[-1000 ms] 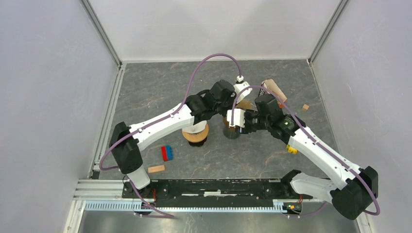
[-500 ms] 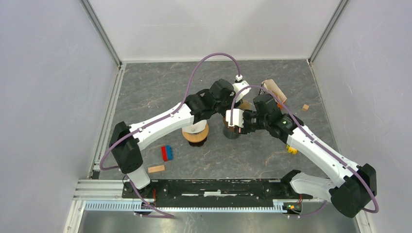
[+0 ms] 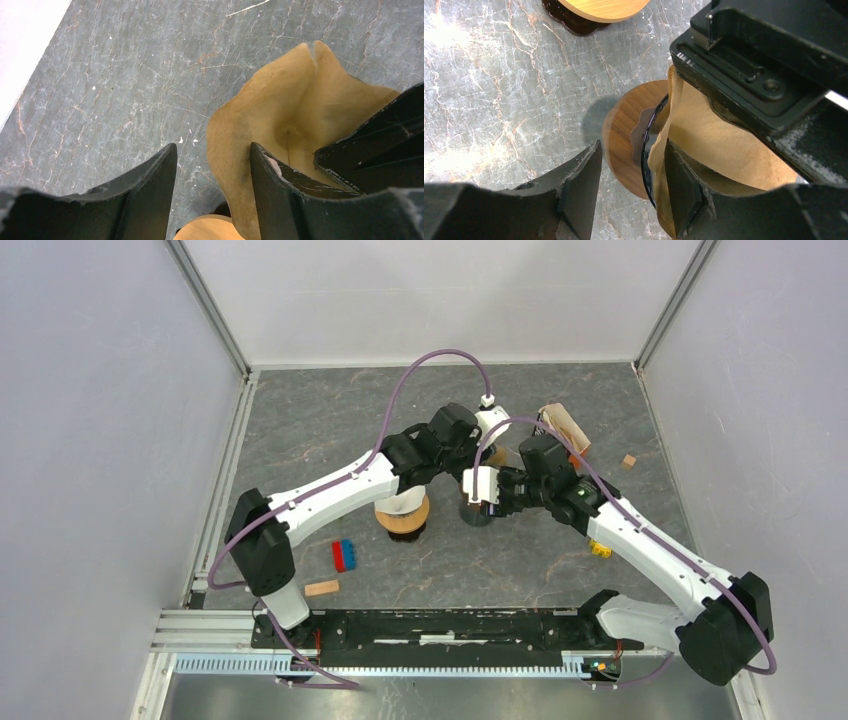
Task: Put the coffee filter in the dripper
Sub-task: Place the coffee filter in the coffee dripper.
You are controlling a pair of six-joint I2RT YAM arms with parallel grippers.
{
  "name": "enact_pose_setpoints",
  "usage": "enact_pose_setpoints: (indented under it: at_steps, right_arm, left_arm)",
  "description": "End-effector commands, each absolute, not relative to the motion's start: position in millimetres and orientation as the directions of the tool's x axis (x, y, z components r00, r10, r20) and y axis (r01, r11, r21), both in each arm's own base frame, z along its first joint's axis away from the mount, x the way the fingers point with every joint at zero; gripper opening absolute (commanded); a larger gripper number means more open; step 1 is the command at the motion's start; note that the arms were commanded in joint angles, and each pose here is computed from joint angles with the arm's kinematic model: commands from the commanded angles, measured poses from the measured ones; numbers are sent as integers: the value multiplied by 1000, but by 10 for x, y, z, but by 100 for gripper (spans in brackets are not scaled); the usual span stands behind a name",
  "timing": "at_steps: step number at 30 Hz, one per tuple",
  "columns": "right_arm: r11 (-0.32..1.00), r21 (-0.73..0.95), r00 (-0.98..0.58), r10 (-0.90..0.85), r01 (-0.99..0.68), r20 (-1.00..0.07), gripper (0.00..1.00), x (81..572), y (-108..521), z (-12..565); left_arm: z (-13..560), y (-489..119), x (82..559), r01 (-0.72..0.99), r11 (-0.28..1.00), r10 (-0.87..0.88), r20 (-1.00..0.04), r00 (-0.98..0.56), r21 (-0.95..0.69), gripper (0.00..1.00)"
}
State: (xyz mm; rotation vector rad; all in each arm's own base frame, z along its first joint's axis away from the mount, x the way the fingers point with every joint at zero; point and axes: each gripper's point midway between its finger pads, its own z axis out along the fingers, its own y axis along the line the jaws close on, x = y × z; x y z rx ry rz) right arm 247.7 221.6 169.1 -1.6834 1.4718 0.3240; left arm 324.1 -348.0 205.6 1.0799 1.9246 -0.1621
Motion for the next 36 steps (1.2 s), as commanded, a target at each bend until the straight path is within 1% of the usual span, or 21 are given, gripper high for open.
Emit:
enact_pose_setpoints:
  at_steps: [1, 10, 18, 26, 31, 36]
  right_arm:
    - [28, -393, 263, -698, -919, -665, 55, 2440, 2195, 1557]
    - [6, -377, 259, -715, -926, -649, 55, 2441, 2182, 1473]
    - [10, -391, 270, -706, -920, -655, 56, 2435, 2185, 1564]
    - [30, -424, 293, -679, -905, -673, 60, 2466, 2221, 1889]
    - [46, -435, 295, -671, -899, -680, 65, 2478, 2215, 1992]
    - [58, -438, 296, -657, -897, -693, 67, 2480, 2227, 2085]
  left_arm:
    - [2048, -3553, 3297, 744, 605, 608, -768, -201, 284, 63]
    - [1951, -3583, 3308, 753, 595, 623, -754, -209, 282, 64]
    - [2082, -3570, 3305, 758, 579, 628, -757, -181, 300, 64]
    - [2301, -3578, 3296, 761, 571, 618, -771, -152, 308, 71]
    - [2393, -3567, 3289, 763, 568, 612, -778, -140, 309, 75]
    - [2436, -3560, 3309, 760, 573, 605, -784, -139, 307, 78]
